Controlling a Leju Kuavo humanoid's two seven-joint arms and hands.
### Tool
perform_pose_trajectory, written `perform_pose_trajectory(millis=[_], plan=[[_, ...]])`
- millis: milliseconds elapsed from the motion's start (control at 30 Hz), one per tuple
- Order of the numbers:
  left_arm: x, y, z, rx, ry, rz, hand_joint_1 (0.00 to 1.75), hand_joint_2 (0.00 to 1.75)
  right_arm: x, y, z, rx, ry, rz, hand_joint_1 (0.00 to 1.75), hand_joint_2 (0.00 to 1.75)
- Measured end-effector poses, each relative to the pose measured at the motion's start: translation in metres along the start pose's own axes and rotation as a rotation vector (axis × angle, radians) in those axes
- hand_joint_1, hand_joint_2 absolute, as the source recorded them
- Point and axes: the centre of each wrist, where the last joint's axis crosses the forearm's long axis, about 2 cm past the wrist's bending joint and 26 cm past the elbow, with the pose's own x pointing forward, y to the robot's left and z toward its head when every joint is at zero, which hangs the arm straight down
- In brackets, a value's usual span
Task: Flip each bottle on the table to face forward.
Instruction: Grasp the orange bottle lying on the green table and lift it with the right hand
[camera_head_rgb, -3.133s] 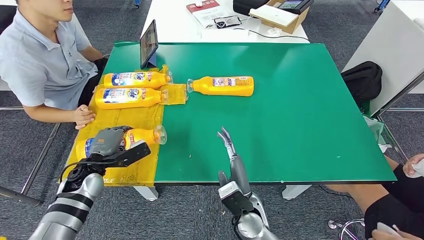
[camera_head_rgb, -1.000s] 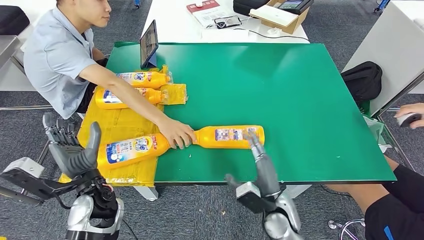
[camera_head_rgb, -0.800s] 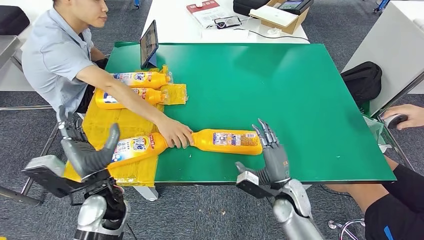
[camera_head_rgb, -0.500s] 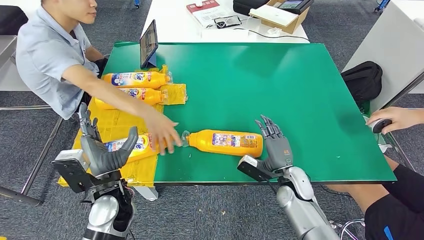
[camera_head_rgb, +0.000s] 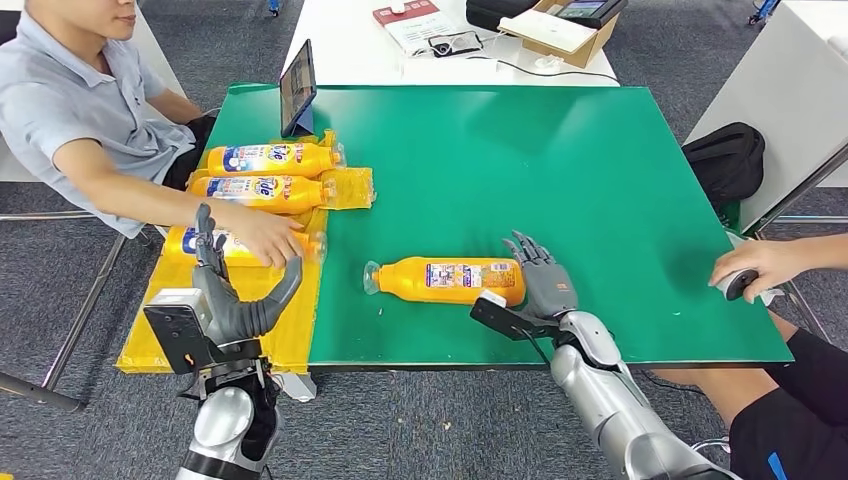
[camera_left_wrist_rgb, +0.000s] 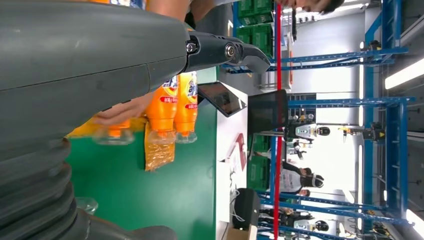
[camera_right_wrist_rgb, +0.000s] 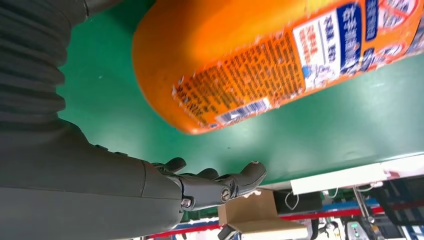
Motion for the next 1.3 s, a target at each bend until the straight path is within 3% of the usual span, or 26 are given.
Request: perform_pose_trajectory(millis=[400,633,1033,1300], plan=[[-0.002,-0.012,-0.007,-0.058,-0.006,0.016,0.00,1.75,0.024,0.011,-0.017,0.003,-0.112,-0.074,0.00,1.75],[-0.006,-0.021,-0.006,-0.119,0.056,0.066,0.00,1.75,0.039,0.014,-0.028,0.008,-0.125,-0.038,0.00,1.75],[-0.012,-0.021,0.005,-0.203,0.230,0.152,0.00,1.75,0.042,0.020,-0.028,0.099,-0.020,0.054,0.00,1.75],[-0.017,-0.015,0.012,-0.223,0.261,0.120,0.00,1.75,0.045,0.015,-0.037,0.200,0.004,0.071,0.00,1.75]])
